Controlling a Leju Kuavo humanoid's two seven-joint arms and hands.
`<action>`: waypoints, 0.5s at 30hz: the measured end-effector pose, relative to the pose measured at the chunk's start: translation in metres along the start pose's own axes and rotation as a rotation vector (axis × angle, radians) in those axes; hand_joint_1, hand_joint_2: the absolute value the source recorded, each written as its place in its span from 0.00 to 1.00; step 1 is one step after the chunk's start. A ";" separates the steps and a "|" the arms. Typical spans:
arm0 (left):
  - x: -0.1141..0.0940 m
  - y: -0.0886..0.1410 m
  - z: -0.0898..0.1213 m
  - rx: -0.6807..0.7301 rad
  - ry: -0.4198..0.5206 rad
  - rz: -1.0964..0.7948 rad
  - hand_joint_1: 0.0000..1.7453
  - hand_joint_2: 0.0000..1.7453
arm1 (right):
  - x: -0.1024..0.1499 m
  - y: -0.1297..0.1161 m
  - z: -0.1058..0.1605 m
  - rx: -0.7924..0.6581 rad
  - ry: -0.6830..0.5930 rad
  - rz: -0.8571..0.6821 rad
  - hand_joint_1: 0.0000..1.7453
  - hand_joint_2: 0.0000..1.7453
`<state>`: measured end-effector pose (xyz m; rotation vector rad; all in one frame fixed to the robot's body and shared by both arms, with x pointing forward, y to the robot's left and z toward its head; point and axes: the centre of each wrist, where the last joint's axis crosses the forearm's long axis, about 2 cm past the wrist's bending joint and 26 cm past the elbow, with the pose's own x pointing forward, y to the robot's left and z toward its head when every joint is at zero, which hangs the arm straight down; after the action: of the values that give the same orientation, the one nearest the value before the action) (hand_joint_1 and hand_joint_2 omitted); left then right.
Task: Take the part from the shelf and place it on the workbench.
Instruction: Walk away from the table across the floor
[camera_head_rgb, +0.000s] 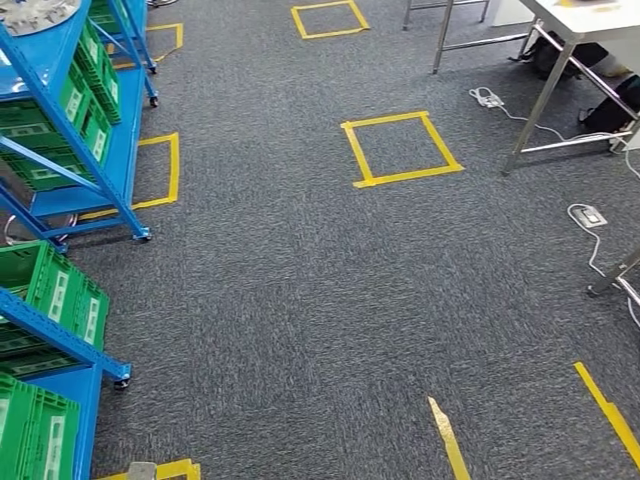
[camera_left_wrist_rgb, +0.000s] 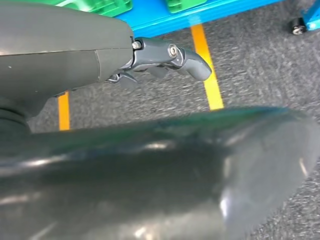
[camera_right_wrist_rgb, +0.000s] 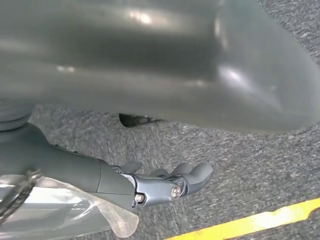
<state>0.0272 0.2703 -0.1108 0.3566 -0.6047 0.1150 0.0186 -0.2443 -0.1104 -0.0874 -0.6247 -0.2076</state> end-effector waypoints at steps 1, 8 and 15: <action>0.001 0.000 0.000 0.000 -0.001 0.001 0.00 0.00 | 0.000 0.000 0.000 0.000 0.001 0.000 0.00 0.00; 0.001 -0.001 -0.001 -0.005 -0.004 -0.001 0.00 0.00 | -0.002 0.000 0.001 -0.002 0.000 0.000 0.00 0.00; 0.001 0.000 -0.001 -0.008 -0.009 -0.007 0.00 0.00 | 0.004 -0.004 -0.003 -0.006 -0.016 0.004 0.00 0.00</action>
<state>0.0285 0.2706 -0.1107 0.3516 -0.6126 0.1038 0.0225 -0.2488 -0.1104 -0.0964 -0.6401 -0.2056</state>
